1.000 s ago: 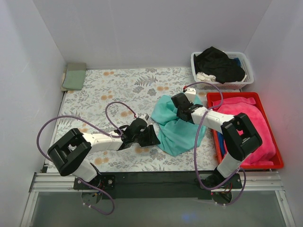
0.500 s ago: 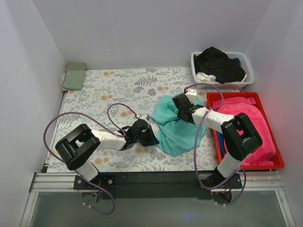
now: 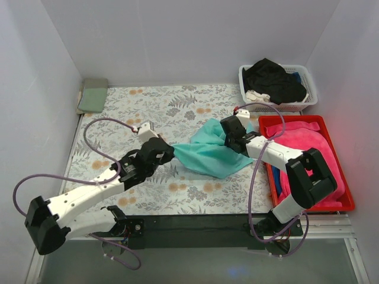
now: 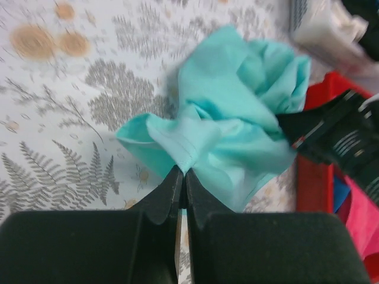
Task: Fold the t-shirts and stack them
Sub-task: Flatten out the tshirt
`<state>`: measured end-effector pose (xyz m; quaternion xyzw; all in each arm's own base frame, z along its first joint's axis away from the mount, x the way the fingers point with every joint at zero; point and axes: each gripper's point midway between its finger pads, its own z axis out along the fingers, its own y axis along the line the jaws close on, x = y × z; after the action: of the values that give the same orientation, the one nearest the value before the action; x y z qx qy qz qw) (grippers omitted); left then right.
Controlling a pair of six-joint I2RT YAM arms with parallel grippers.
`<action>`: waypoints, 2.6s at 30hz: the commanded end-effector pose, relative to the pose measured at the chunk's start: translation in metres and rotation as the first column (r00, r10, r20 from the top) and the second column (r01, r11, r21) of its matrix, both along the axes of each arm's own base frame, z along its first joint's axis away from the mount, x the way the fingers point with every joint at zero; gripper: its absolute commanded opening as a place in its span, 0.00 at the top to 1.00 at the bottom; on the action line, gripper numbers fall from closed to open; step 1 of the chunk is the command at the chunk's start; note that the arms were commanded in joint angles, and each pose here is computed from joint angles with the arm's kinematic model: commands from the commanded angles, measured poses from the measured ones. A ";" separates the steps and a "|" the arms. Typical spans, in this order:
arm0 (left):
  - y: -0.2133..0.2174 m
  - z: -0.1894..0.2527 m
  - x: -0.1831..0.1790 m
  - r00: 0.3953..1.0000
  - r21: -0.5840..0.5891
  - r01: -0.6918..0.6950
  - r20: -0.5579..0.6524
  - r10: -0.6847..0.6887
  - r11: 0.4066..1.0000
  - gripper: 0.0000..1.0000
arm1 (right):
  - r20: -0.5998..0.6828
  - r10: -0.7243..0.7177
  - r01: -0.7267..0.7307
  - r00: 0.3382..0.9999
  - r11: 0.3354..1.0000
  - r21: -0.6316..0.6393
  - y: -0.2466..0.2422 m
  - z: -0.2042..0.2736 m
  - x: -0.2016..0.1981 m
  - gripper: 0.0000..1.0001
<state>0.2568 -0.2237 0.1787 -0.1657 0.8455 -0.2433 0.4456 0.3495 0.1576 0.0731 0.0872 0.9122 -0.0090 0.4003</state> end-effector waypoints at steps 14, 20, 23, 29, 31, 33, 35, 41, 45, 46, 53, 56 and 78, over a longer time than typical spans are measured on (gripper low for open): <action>0.133 0.059 -0.014 0.866 0.108 -0.495 0.147 0.479 0.862 1.00 | 0.099 0.233 -0.237 0.967 0.971 0.026 0.030 0.053 0.006 0.24; 0.148 0.050 -0.017 0.810 0.109 -0.584 0.136 0.570 0.804 1.00 | 0.011 0.293 -0.293 0.956 0.954 0.057 0.031 0.016 -0.042 0.39; 0.148 0.044 -0.016 0.806 0.148 -0.592 0.134 0.577 0.792 1.00 | -0.027 0.275 -0.274 0.961 0.960 0.060 0.023 -0.003 -0.066 0.53; 0.140 0.036 -0.009 0.814 0.192 -0.581 0.130 0.566 0.791 1.00 | -0.053 0.312 -0.307 0.948 0.948 0.085 0.027 -0.013 -0.088 0.51; 0.138 0.034 -0.008 0.815 0.205 -0.579 0.129 0.565 0.789 1.00 | -0.063 0.318 -0.314 0.946 0.947 0.070 0.027 -0.016 -0.092 0.48; 0.138 0.031 -0.008 0.815 0.214 -0.578 0.129 0.564 0.787 1.00 | -0.063 0.339 -0.335 0.939 0.940 0.064 0.033 -0.016 -0.098 0.43; 0.138 0.029 -0.008 0.813 0.216 -0.582 0.128 0.568 0.784 1.00 | -0.066 0.356 -0.354 0.932 0.934 0.045 0.037 -0.016 -0.104 0.37; 0.144 0.025 -0.010 0.801 0.235 -0.597 0.132 0.584 0.767 1.00 | 0.016 0.357 -0.356 0.934 0.933 -0.055 0.046 0.008 -0.113 0.32; 0.144 0.023 -0.010 0.801 0.237 -0.597 0.130 0.584 0.767 1.00 | 0.054 0.353 -0.347 0.934 0.932 -0.104 0.048 0.025 -0.119 0.29; 0.144 0.023 -0.010 0.802 0.237 -0.596 0.128 0.583 0.767 1.00 | 0.060 0.352 -0.344 0.934 0.933 -0.109 0.049 0.027 -0.120 0.28; 0.145 0.020 -0.012 0.803 0.241 -0.595 0.125 0.583 0.767 1.00 | -0.026 0.358 -0.359 0.933 0.930 -0.074 0.054 -0.004 -0.138 0.29; 0.146 0.022 -0.013 0.802 0.234 -0.595 0.126 0.583 0.769 1.00 | -0.033 0.350 -0.351 0.936 0.933 -0.075 0.053 -0.015 -0.139 0.30; 0.153 0.031 -0.017 0.797 0.219 -0.603 0.136 0.588 0.767 1.00 | -0.160 0.399 -0.404 0.903 0.915 0.000 0.074 -0.060 -0.156 0.56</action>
<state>0.2362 -0.0806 0.1912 -0.3118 0.7991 0.0319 0.5131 0.2003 0.2262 0.0212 -0.1141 0.9340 0.0387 0.3364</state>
